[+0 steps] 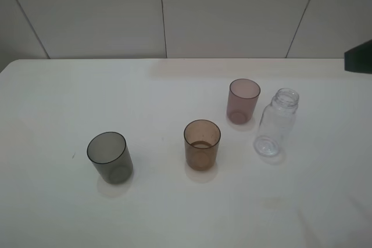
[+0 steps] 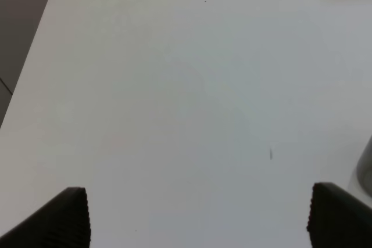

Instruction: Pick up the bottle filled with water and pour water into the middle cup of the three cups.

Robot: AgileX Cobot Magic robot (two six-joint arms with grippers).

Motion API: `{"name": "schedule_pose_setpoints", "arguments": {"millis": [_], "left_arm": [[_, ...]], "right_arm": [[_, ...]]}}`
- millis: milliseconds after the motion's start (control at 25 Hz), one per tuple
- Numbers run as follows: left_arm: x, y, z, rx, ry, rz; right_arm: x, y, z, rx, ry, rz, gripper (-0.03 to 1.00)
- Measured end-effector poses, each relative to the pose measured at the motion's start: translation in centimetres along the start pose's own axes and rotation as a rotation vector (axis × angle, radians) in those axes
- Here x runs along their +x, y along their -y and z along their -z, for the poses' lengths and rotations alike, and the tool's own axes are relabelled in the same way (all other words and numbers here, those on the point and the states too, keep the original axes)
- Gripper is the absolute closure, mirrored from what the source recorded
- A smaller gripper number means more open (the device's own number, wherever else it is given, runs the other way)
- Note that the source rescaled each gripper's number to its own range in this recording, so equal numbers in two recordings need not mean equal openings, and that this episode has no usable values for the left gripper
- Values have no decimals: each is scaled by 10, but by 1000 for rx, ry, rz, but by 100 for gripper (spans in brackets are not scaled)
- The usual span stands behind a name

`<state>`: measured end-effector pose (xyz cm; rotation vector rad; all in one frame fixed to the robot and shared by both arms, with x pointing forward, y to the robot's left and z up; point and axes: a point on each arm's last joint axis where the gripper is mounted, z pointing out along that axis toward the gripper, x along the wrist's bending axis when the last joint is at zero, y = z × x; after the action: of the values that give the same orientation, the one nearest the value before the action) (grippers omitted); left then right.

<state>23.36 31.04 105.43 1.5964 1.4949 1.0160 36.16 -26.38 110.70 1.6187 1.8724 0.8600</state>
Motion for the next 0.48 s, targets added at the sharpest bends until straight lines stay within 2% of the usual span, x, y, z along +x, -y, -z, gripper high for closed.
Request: {"name": "schedule_pose_setpoints", "arguments": {"millis": [160,320,480], "left_arm": [[0,0,0,0,0,0],[0,0,0,0,0,0],[0,0,0,0,0,0]], "right_arm": [[-11,11,40,-133,9,-25,-3],[-18,31,77,-275,-47,-49,-3],[-21,51,98,-322,-105,-85,-3]]}}
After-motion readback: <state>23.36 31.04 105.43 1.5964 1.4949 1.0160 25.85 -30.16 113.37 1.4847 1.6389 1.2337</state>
